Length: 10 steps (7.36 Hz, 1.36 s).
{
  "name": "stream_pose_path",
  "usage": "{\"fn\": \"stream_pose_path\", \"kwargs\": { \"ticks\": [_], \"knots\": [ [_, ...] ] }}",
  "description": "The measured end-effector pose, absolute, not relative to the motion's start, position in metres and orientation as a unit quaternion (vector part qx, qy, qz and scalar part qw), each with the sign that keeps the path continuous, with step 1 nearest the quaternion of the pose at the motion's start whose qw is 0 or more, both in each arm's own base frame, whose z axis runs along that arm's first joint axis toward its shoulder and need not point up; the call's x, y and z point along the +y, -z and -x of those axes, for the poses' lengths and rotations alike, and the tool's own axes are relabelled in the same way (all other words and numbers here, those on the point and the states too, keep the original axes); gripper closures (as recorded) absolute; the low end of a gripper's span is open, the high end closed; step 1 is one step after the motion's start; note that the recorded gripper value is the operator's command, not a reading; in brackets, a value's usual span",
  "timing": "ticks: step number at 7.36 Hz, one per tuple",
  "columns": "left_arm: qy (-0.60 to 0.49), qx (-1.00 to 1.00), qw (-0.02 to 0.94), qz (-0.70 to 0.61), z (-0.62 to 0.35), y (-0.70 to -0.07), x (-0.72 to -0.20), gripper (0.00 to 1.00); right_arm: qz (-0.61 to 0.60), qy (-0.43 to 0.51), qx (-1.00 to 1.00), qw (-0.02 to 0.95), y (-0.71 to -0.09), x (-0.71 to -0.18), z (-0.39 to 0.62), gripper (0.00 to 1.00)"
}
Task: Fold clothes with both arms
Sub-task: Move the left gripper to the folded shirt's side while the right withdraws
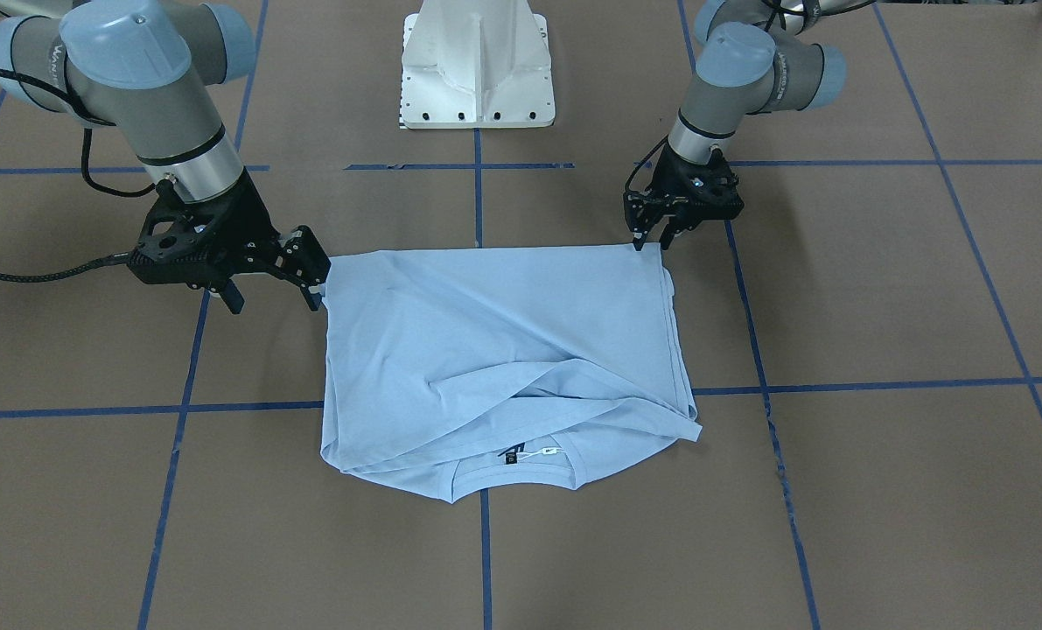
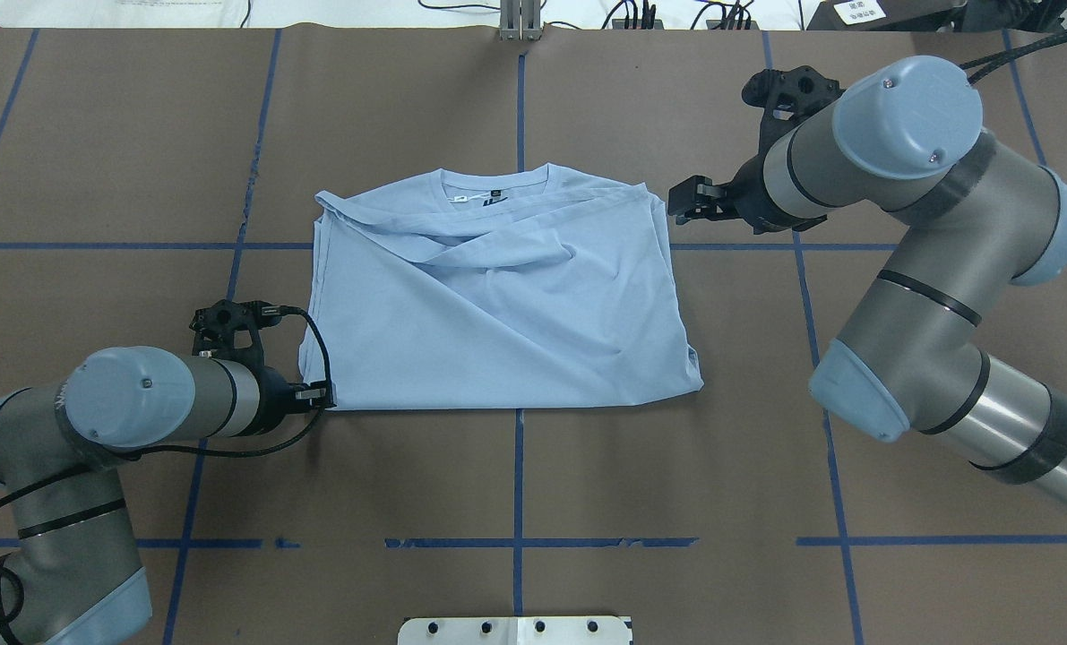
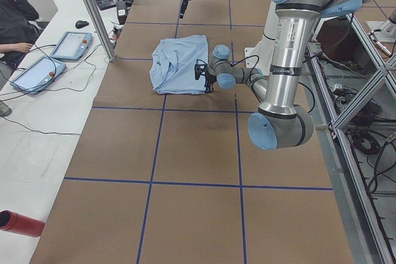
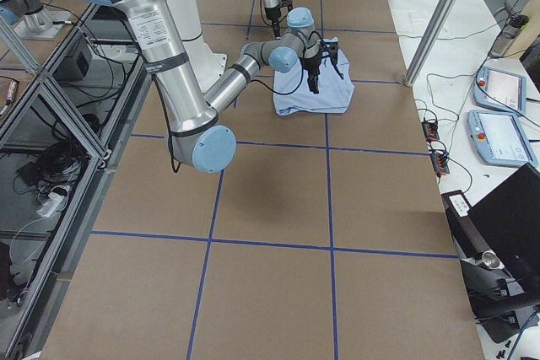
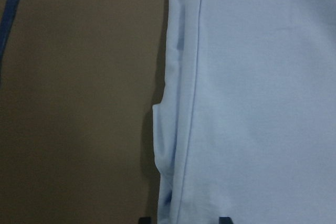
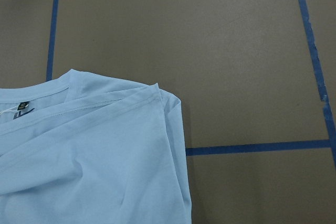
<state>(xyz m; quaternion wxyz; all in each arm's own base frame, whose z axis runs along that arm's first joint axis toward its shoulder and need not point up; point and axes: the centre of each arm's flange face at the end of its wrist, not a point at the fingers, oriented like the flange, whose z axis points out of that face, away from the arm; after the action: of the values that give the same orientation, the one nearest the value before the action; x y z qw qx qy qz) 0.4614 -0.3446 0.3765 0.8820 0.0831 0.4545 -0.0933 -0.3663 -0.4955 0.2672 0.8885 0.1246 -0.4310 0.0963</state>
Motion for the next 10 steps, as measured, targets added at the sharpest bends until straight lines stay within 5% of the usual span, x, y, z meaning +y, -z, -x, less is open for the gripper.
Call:
{"fn": "stream_pose_path", "kwargs": {
  "ticks": [1, 10],
  "knots": [
    [0.093, 0.460, 0.879, -0.085, -0.458, -0.370, -0.343, 0.69, -0.125, -0.096, -0.431, 0.888, -0.267, -0.496, 0.366, 0.00],
    [0.092, 0.452, 0.883, -0.081, -0.458, -0.377, -0.339, 0.71, -0.126, -0.097, -0.429, 0.889, -0.269, -0.496, 0.367, 0.00]
  ]
}}
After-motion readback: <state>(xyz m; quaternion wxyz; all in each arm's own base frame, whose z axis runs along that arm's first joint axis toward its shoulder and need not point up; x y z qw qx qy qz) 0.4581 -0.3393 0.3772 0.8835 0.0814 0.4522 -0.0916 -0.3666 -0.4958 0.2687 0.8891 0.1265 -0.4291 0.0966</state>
